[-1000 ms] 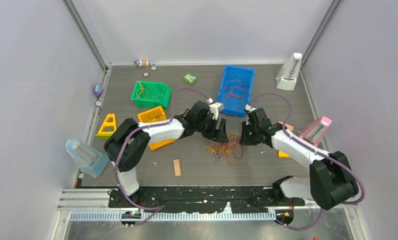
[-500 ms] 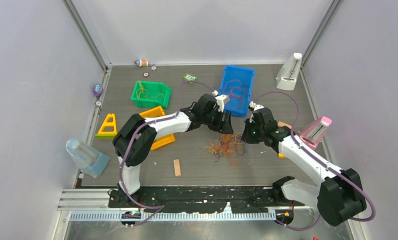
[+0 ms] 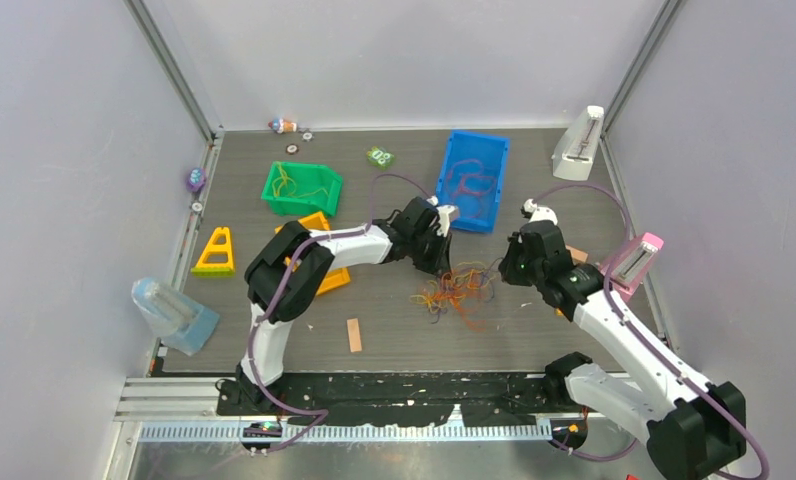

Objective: Untangle the cables

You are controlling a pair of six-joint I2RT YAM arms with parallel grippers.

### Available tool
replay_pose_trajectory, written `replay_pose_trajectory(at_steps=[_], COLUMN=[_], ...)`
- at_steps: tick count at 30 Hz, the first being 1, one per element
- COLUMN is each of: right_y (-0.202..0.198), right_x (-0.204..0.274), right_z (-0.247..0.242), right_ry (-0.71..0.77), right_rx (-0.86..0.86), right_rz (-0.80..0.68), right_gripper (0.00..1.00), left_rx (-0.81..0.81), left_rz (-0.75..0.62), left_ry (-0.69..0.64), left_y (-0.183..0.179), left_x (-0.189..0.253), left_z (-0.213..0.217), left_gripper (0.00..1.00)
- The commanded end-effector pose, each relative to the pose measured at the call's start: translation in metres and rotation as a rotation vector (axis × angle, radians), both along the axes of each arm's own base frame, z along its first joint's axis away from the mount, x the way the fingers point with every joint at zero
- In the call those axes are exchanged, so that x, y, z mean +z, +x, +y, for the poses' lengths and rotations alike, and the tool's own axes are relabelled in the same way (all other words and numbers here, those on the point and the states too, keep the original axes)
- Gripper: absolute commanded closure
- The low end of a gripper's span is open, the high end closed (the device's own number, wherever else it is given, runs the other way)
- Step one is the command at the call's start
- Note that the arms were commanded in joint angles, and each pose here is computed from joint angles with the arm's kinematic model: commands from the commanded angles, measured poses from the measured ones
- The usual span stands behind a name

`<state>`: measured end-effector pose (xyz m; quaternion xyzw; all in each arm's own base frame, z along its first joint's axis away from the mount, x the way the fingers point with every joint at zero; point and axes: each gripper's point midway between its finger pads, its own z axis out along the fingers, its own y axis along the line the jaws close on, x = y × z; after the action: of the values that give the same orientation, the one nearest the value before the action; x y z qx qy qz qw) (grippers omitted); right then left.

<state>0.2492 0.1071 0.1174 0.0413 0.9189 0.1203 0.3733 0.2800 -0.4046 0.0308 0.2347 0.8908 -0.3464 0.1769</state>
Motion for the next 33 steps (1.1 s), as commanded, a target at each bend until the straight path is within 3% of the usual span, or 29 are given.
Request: replay_pose_trajectory(at_steps=[1,7,12,15,20,27,30,33], right_y=[0.01,-0.005,-0.021,-0.023,-0.006,-0.01,-0.009,-0.01], right_x=[0.031,0.06,0.104,0.124,0.117,0.135,0.16,0.203], right_z=[-0.035,-0.101,-0.135,-0.135,-0.094,-0.094,-0.078,-0.034], right_ry=[-0.045,-0.132,-0.117,-0.092,-0.027,-0.007,0.027,0.124], right_rx=[-0.217,-0.52,-0.673,-0.656,-0.415,-0.397,-0.285,-0.027], right_rz=[-0.103,-0.184,-0.283,-0.342,-0.313,-0.379,-0.44,-0.514], right_gripper=[0.95,0.95,0.95,0.95,0.95,0.95,0.95,0.95], left_rx=[0.02,0.194,0.32,0.337,0.314,0.296,0.31,0.272], left_rz=[-0.073,-0.173,-0.233,-0.254,-0.256,-0.255,-0.26,-0.328], left_ry=[-0.035,-0.042,-0.013,-0.012,-0.047,-0.04,-0.025,-0.063], left_y=[0.016,0.046,0.045,0.035,0.027,0.029,0.031,0.029], left_x=[0.028,0.069,0.084,0.092,0.103,0.108,0.11,0.13], left_z=[0.012,0.097,0.168,0.181,0.178,0.176,0.179,0.171], left_gripper=[1.0,1.0,1.0,1.0,1.0,1.0,0.59,0.4])
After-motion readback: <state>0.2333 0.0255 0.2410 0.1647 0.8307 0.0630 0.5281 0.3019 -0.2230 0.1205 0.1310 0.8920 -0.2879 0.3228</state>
